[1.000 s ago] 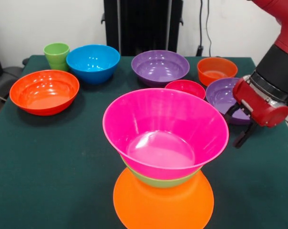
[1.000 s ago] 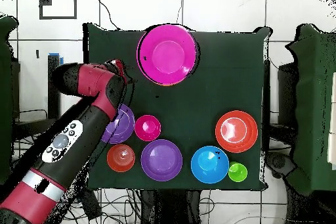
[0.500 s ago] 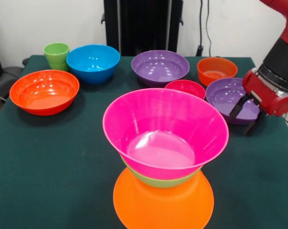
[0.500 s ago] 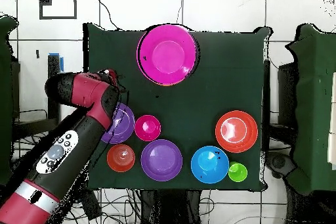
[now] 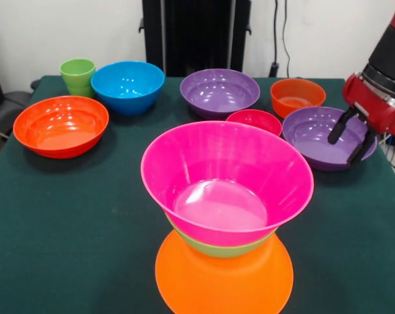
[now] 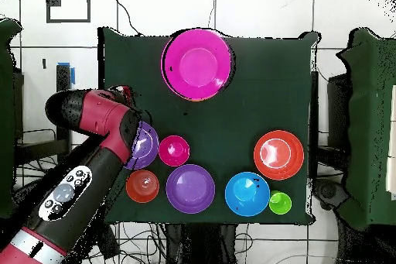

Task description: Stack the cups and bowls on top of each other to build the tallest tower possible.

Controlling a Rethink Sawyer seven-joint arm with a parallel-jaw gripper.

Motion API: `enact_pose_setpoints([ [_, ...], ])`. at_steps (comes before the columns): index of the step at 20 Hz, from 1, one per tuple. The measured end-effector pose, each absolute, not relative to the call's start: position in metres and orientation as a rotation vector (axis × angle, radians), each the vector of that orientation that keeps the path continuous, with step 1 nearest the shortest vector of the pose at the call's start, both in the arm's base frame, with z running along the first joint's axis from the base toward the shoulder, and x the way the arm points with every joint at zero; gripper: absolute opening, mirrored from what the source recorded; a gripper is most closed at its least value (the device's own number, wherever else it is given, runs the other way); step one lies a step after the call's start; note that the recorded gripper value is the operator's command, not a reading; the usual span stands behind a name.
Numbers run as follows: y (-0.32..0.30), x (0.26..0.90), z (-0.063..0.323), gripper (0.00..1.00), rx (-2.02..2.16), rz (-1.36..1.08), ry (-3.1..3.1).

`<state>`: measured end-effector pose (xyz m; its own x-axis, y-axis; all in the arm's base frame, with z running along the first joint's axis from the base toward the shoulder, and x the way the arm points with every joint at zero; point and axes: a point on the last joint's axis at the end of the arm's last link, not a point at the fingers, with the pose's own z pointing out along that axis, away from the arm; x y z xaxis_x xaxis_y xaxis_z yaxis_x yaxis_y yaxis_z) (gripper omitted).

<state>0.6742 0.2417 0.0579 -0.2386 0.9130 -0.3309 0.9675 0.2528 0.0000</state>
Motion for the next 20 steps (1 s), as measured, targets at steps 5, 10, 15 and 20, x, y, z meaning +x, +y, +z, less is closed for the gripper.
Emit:
enact_pose_setpoints([
  [5, 0.246, 0.67, 0.058, 1.0, 1.793, -0.261, 2.28],
  [10, 0.249, 0.664, 0.046, 1.0, 1.856, -0.227, 2.308],
  [15, 0.248, 0.656, 0.021, 1.0, 1.924, -0.197, 2.327],
  [20, 0.242, 0.653, -0.001, 1.0, 1.968, -0.165, 2.319],
])
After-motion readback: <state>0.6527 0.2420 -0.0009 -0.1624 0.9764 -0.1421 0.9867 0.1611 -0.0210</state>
